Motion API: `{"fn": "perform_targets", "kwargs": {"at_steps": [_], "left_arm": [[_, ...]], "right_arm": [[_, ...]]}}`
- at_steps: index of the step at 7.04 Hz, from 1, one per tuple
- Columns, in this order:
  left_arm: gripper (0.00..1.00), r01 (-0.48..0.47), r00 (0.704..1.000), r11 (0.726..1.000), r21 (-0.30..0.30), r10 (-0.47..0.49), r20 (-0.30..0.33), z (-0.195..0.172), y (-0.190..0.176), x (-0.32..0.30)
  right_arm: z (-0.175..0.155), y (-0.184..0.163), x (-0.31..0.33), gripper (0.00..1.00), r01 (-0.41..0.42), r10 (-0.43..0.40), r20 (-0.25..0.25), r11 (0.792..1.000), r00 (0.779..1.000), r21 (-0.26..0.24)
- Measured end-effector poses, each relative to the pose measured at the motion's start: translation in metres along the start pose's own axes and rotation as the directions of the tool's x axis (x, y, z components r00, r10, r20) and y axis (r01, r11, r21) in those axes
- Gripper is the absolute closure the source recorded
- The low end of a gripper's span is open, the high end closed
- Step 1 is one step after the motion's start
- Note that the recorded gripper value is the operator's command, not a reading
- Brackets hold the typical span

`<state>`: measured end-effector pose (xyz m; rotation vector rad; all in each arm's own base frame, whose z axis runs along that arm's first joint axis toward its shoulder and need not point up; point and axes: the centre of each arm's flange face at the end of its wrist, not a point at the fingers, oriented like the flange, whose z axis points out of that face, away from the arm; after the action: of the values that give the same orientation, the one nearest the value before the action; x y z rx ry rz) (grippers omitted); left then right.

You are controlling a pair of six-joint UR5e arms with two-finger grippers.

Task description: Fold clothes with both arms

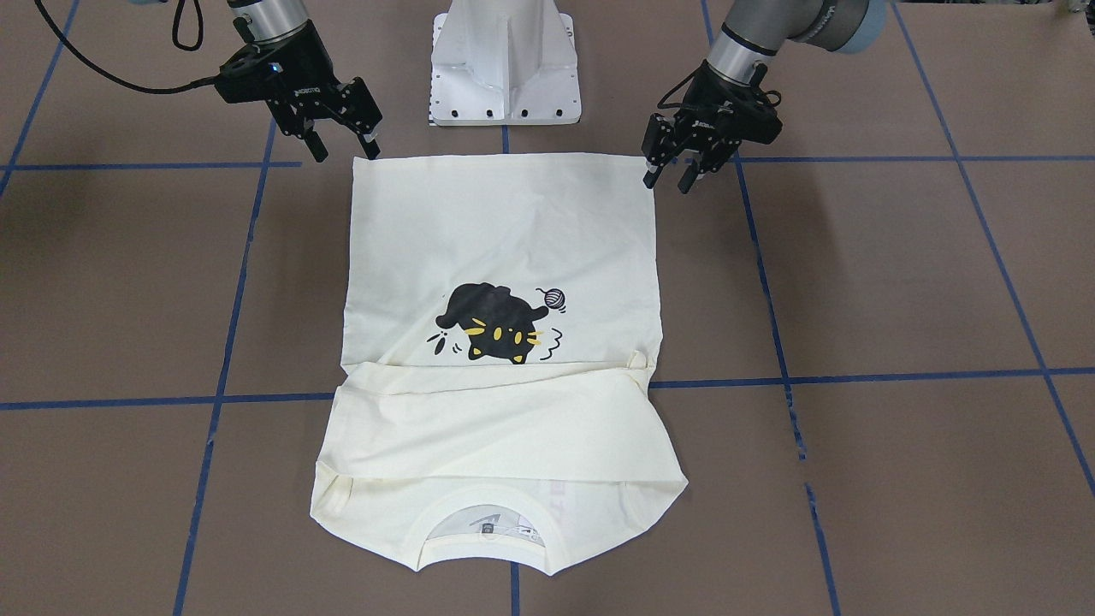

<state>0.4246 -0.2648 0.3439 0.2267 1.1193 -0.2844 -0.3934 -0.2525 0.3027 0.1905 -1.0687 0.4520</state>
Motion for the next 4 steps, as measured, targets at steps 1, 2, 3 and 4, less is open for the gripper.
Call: {"fn": "perform_targets", "kwargs": {"at_steps": [1,2,3,4], "left_arm": [[0.41,0.011,0.999,1.000,-0.013,-0.011,0.032,0.008,0.028,-0.008],[0.46,0.011,0.998,1.000,-0.021,-0.009,0.057,0.013,0.043,-0.013],[0.48,0.007,0.997,1.000,-0.027,-0.005,0.071,0.016,0.050,-0.016],[0.48,0.005,0.997,0.999,-0.033,-0.003,0.081,0.019,0.055,-0.018]], "right_arm": [[0.000,0.000,0.001,0.05,-0.006,0.006,-0.001,1.000,1.000,0.010],[0.001,0.000,0.001,0.05,-0.008,0.008,0.000,1.000,1.000,0.016],[0.001,0.000,0.001,0.05,-0.009,0.009,0.000,1.000,1.000,0.021],[0.001,-0.001,0.002,0.05,-0.009,0.009,-0.001,1.000,1.000,0.024]]}}
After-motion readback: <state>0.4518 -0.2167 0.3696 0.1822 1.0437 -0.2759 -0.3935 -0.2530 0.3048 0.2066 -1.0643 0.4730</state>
